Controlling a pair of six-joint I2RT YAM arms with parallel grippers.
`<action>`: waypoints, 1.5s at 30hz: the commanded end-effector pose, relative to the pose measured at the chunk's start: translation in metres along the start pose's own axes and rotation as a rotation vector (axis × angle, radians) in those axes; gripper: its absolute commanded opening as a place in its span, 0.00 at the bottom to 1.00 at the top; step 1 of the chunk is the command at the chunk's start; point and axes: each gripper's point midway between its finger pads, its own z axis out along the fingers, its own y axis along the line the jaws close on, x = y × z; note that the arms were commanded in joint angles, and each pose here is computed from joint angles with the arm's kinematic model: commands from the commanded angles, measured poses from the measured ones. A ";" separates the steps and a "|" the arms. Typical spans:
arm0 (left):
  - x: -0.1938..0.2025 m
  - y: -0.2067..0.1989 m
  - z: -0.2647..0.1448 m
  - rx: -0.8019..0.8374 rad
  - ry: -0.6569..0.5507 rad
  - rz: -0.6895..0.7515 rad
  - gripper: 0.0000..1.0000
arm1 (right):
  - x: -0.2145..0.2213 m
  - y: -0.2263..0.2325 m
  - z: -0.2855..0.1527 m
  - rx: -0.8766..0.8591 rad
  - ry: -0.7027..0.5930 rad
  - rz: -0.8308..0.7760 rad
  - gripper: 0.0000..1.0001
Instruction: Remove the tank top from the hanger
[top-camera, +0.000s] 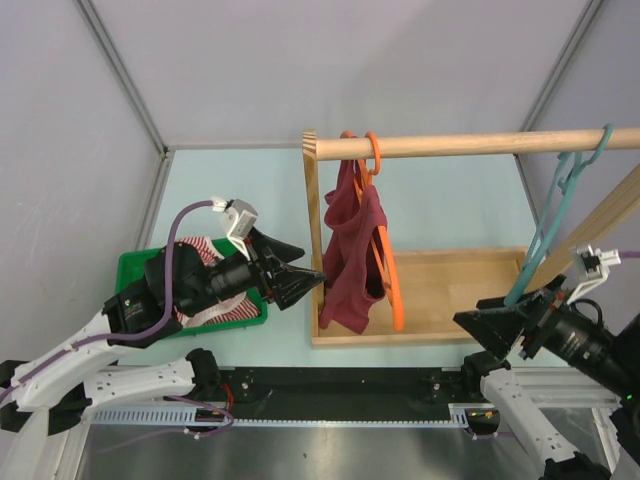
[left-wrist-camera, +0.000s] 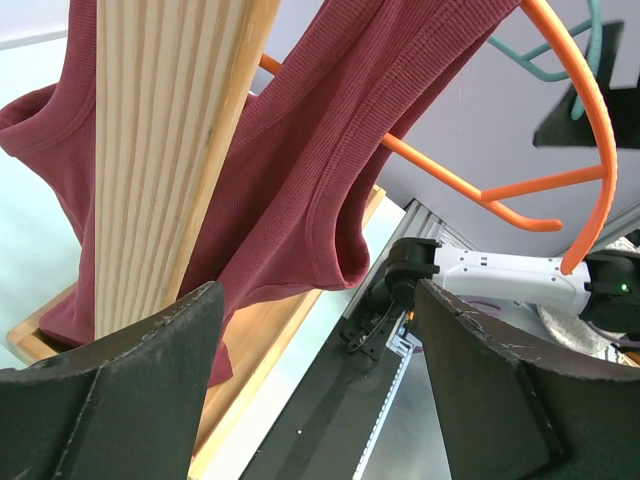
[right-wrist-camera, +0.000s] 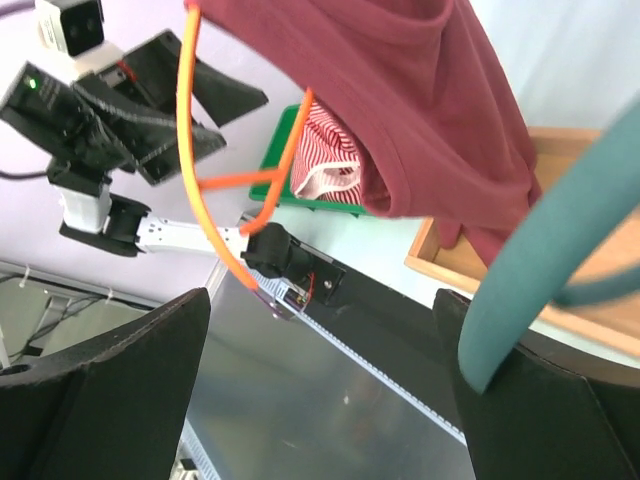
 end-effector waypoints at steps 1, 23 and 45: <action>-0.003 -0.004 0.001 0.019 -0.011 0.004 0.82 | 0.058 -0.022 -0.022 0.094 0.136 0.132 1.00; -0.003 -0.005 -0.005 0.024 -0.012 0.007 0.84 | 0.039 0.035 -0.025 -0.191 0.023 -0.195 1.00; -0.002 0.005 -0.002 -0.022 -0.021 0.023 0.86 | -0.028 0.005 0.091 -0.218 0.156 -0.059 1.00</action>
